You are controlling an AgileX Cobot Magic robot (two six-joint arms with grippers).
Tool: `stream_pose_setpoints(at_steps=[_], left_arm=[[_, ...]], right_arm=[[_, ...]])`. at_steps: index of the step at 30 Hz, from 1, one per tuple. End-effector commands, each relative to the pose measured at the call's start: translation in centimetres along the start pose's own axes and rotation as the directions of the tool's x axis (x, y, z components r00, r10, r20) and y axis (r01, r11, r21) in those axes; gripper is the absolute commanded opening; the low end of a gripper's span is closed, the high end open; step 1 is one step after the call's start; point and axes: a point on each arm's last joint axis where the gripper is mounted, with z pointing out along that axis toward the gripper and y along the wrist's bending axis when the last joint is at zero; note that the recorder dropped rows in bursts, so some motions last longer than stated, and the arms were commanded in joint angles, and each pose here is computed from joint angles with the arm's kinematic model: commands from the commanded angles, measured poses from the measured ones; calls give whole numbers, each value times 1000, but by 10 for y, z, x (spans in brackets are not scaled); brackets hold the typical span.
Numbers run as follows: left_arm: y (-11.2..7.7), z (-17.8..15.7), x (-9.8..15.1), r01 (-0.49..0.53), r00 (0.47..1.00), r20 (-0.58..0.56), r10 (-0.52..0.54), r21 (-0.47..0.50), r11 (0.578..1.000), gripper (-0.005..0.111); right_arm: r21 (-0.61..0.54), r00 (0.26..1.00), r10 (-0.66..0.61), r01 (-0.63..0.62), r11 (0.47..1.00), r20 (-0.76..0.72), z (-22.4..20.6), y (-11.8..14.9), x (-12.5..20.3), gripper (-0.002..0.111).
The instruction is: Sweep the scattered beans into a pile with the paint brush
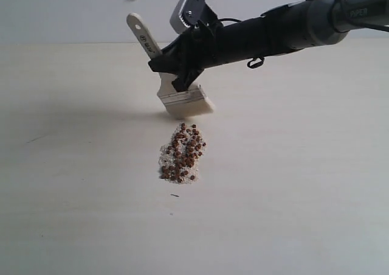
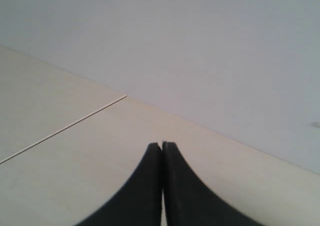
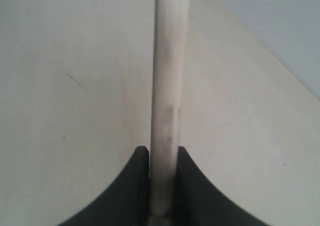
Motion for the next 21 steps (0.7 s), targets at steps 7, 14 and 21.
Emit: stream_pose_setpoints(at_steps=[7,14,21], left_arm=[[0,0,1,6,1000,0,-6,3,1000,0],[0,0,1,6,1000,0,-6,3,1000,0],[0,0,1,6,1000,0,-6,3,1000,0]], right_arm=[[-184,965,178,-143,972,190,-25,-21,45,0],[-209,958,209,-167,964,198,-24,-20,51,0],[-228,955,243,-202,952,170,-24,-19,52,0]])
